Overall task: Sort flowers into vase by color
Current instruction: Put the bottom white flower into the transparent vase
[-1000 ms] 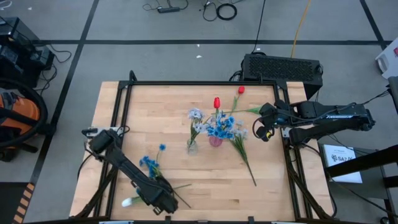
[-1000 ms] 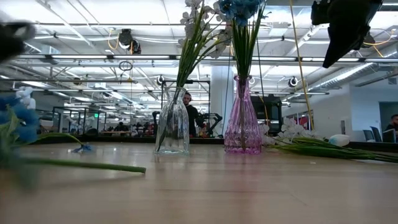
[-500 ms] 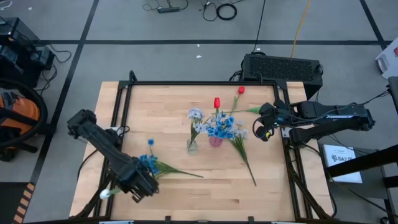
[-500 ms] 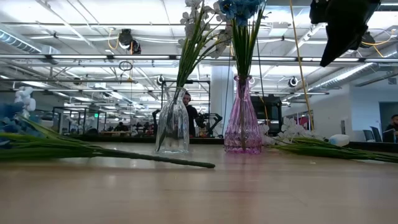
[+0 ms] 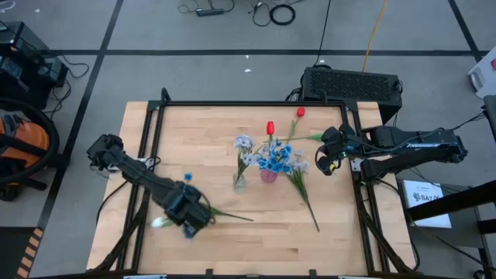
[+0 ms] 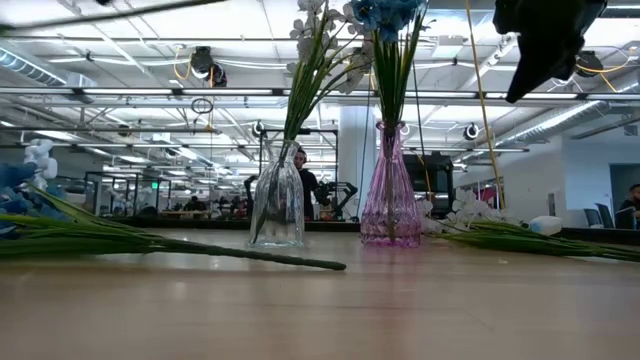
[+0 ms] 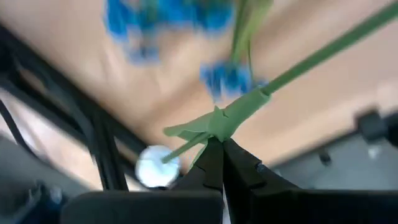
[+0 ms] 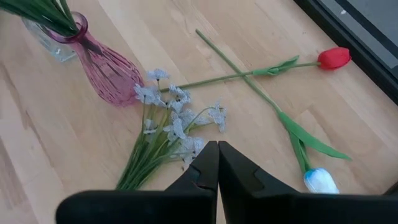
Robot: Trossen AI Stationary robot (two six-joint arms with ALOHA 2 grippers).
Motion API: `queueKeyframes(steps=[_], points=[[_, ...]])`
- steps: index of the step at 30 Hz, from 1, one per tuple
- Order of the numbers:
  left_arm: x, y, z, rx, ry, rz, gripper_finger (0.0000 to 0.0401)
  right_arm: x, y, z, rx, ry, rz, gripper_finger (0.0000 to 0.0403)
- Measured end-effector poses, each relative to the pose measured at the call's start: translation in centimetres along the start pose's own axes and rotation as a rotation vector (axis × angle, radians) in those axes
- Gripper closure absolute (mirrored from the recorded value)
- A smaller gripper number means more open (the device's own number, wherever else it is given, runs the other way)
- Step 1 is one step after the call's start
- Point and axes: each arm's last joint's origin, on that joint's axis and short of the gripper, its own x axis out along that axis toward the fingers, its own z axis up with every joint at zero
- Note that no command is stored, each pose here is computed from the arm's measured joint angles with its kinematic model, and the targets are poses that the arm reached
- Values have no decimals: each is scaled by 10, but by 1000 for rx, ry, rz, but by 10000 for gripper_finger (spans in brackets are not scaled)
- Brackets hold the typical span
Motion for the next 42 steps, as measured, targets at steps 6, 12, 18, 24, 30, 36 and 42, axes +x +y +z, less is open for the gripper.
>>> queueKeyframes(steps=[6,12,18,24,30,36,42], points=[[2,-1,30,214,-223,96,401,0,0,0,3,-3,2,403],[16,-10,52,685,-335,336,401,0,0,0,23,-3,2,403],[26,-17,71,1041,-478,725,401,0,0,0,77,-2,2,403],[25,-19,88,1087,-515,794,374,0,0,0,157,-2,2,403],[23,-15,95,1062,-465,716,327,0,0,0,197,-2,2,403],[24,-15,96,1053,-447,678,281,0,0,0,199,-6,-3,403],[24,-8,91,593,-482,569,271,0,0,1,206,-16,-16,403]])
